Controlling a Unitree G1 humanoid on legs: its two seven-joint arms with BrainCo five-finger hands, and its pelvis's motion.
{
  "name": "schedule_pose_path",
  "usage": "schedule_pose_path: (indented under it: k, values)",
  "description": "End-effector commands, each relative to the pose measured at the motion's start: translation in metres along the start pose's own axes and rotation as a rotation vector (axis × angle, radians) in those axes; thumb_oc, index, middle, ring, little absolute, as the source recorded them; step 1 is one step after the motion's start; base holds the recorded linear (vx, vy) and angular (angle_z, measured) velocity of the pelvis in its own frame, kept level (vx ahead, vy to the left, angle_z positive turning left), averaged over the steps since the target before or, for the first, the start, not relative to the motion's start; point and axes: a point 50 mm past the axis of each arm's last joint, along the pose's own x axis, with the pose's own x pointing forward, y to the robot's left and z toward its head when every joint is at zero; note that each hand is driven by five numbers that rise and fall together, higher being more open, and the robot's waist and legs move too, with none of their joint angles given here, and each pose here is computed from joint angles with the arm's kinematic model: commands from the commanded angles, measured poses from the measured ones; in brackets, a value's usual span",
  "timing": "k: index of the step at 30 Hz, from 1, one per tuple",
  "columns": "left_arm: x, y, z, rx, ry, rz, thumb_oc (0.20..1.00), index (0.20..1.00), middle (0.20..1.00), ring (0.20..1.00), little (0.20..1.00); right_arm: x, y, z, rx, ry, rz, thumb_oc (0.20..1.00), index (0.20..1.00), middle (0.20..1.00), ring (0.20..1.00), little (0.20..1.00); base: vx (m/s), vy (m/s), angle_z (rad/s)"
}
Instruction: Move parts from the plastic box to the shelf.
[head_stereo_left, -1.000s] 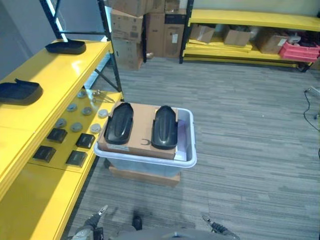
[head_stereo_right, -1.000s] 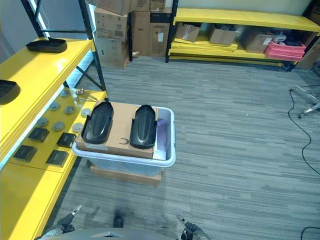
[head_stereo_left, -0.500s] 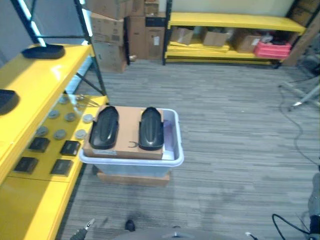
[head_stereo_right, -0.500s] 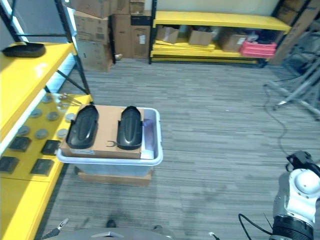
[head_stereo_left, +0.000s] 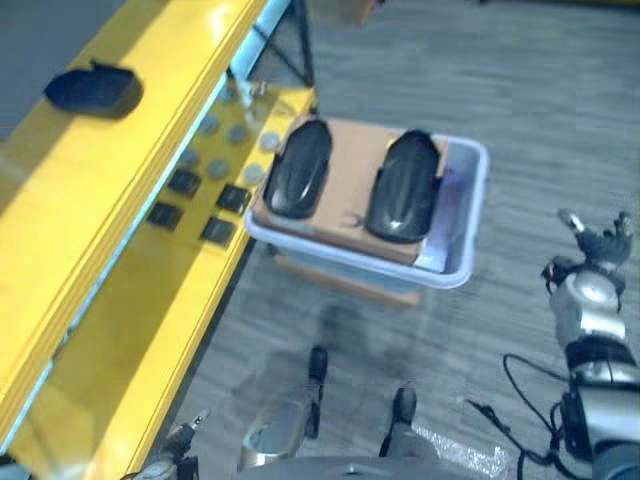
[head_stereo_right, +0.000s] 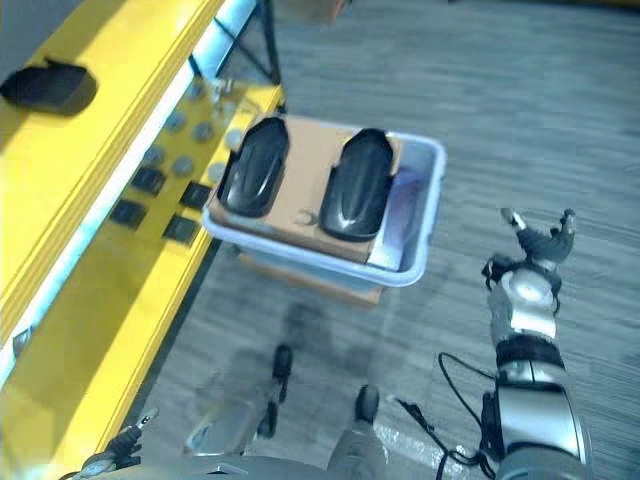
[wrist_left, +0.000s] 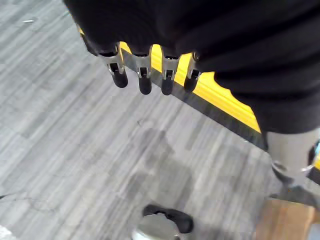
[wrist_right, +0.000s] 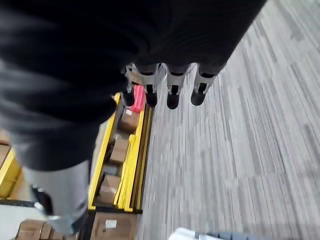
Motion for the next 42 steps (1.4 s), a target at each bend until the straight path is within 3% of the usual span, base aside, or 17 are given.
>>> schedule_pose_path:
  k: [1,13,26,40,41,42]
  values:
    - [0.004,0.012,0.025,-0.007,-0.064,0.017,1.000,1.000,1.000,1.000,1.000,0.007,-0.003,0.047,0.080,-0.188,0.001,1.000,1.000,1.000,1.000,1.000,-0.06,0.048,0.21]
    - [0.001,0.012,0.018,-0.004,-0.072,-0.040,1.000,1.000,1.000,1.000,1.000,0.020,0.009,0.072,0.058,-0.171,0.052,1.000,1.000,1.000,1.000,1.000,-0.01,0.066,0.14]
    - [0.001,0.008,0.015,-0.042,-0.084,-0.066,1.000,1.000,1.000,1.000,1.000,0.011,0.052,0.051,-0.057,-0.046,0.209,1.000,1.000,1.000,1.000,1.000,-0.01,0.045,0.00]
    - [0.001,0.001,0.025,-0.058,-0.125,-0.101,1.000,1.000,1.000,1.000,1.000,0.009,0.054,0.029,-0.135,0.074,0.187,1.000,1.000,1.000,1.000,1.000,-0.01,0.007,0.00]
    - [0.001,0.001,0.026,-0.058,-0.129,-0.103,1.000,1.000,1.000,1.000,1.000,0.009,0.052,0.025,-0.130,0.088,0.187,0.853,0.853,0.853,0.853,0.853,0.00,0.000,0.00]
    - [0.001,0.001,0.026,-0.057,-0.132,-0.104,1.000,1.000,1.000,1.000,1.000,0.009,0.050,0.022,-0.122,0.102,0.184,0.545,0.545,0.545,0.545,0.545,0.00,0.000,0.00]
